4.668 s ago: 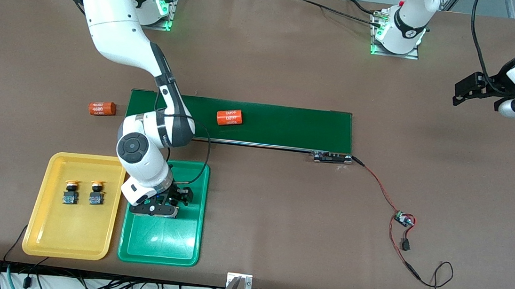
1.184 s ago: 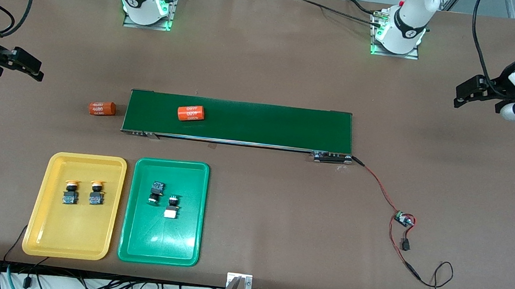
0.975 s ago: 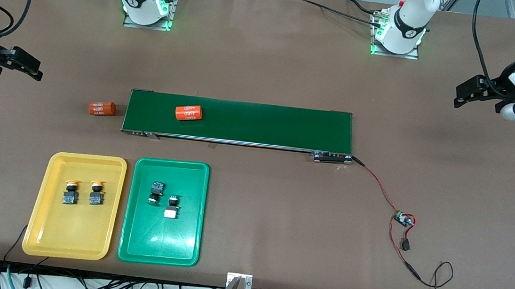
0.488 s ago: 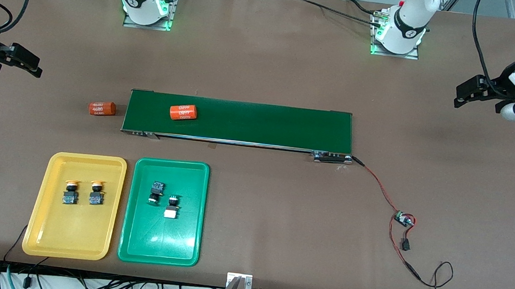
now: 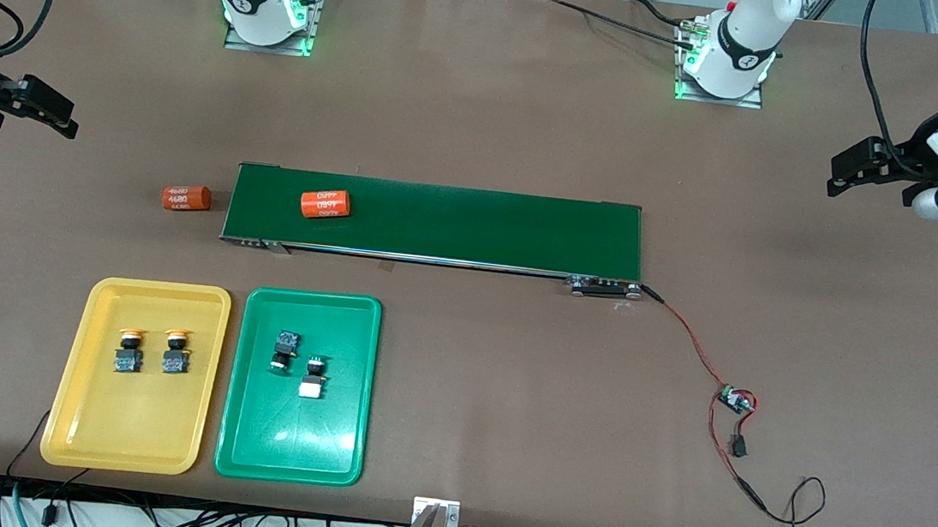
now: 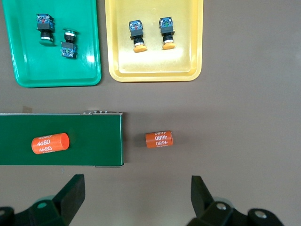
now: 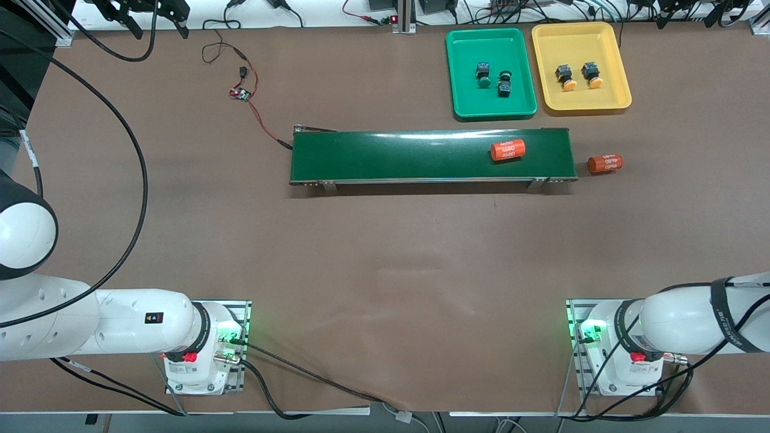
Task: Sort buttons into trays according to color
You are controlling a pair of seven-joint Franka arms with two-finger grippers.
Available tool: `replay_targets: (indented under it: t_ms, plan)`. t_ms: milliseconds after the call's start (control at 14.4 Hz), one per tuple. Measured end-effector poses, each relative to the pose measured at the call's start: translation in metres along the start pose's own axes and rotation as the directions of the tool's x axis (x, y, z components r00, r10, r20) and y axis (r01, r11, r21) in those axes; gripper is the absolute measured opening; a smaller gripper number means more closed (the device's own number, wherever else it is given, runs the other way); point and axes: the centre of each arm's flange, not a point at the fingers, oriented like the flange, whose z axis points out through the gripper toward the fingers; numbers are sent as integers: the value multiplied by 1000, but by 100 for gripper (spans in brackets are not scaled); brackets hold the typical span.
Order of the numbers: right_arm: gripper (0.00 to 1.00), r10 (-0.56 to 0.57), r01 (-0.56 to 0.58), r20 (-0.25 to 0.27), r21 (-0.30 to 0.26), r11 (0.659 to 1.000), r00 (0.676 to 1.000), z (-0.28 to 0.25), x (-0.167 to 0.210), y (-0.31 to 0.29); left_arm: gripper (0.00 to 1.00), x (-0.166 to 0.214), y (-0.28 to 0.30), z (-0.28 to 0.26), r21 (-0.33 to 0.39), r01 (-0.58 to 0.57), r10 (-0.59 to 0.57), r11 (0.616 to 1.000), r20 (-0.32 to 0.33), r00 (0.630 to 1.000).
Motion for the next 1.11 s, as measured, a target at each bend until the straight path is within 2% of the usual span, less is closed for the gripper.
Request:
replay_targets:
  t_ms: [1115]
  plan:
    - [100,-23,23,1,1,1000,1000,-8,-7,-12,100,0,-3,0,0,5,-5,1000,0,1000]
